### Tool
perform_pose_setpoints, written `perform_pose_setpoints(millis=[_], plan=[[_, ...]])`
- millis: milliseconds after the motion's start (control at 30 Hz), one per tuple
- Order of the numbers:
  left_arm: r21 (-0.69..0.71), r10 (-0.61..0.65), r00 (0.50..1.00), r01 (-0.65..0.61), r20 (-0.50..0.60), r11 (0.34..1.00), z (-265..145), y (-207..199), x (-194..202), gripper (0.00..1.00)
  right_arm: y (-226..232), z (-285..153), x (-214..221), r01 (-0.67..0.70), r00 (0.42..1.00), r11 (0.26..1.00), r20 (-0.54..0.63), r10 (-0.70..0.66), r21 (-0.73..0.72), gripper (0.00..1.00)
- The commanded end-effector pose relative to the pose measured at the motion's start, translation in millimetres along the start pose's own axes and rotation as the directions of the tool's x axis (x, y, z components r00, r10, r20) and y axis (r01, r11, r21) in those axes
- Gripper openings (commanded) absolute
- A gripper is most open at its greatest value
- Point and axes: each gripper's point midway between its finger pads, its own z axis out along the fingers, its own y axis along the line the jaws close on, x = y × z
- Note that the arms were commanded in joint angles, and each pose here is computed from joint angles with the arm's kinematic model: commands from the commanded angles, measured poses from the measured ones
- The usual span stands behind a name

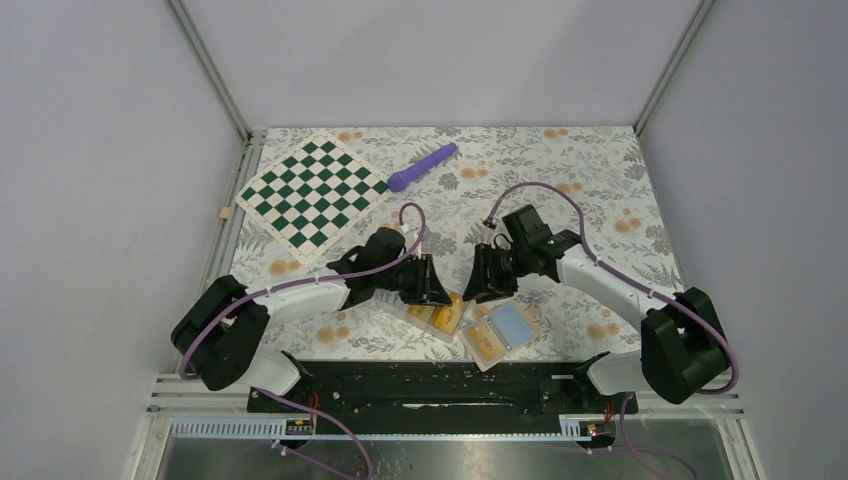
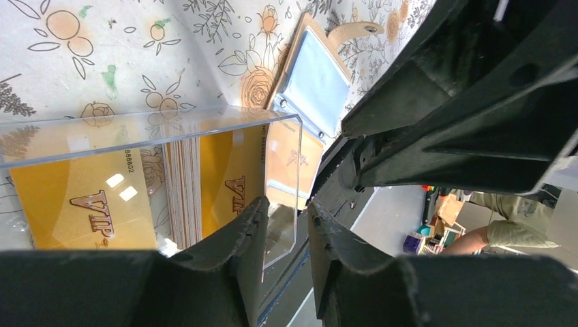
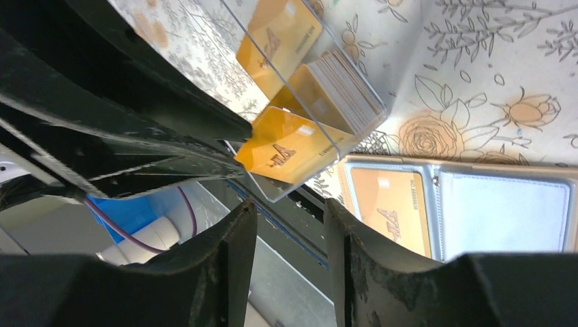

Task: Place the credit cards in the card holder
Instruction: Pick up the credit card from the storage box.

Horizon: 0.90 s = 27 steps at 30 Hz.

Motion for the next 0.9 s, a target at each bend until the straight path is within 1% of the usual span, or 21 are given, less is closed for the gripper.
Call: perform_pose_setpoints(millis=[0,200,333,567,700,800,867], plan=[[0.066,0.022,0.999,-0.021,-0.029,0.998,-6.7,-26.7,-1.5,0.29,-8.4,3.8,15.6,-0.045,0.998,0.999,-0.036,0.045,-0.008,0.48],[0.091,0.040,0.998,-0.035,-0.046,0.995,-7.6,-42.6,-3.2,0.30,-8.7,17.6,16.6,-0.098,0.994,0.994,-0.051,0.096,-0.053,0.48],[0.101,0.042,0.996,-0.034,-0.080,0.994,-2.5,-46.3,1.8,0.31,-5.7,23.7,10.9,-0.109,0.993,0.991,-0.051,0.105,-0.076,0.48],[0.070,0.034,0.994,-0.027,-0.107,0.997,6.4,-35.8,12.5,0.32,-11.4,29.8,10.3,-0.116,0.992,0.991,-0.059,0.112,-0.061,0.48],[0.080,0.022,0.993,-0.013,-0.118,0.997,10.6,-33.1,15.4,0.32,-13.8,31.1,11.5,-0.114,0.992,0.992,-0.063,0.111,-0.055,0.48],[0.047,0.020,0.993,-0.014,-0.114,0.999,12.0,-27.0,15.1,0.32,-13.9,29.2,10.8,-0.106,0.993,0.993,-0.058,0.104,-0.048,0.48],[-0.019,0.030,0.992,-0.033,-0.119,0.999,11.1,-17.8,16.6,0.32,-14.4,26.3,11.3,-0.098,0.994,0.995,-0.055,0.096,-0.035,0.48]])
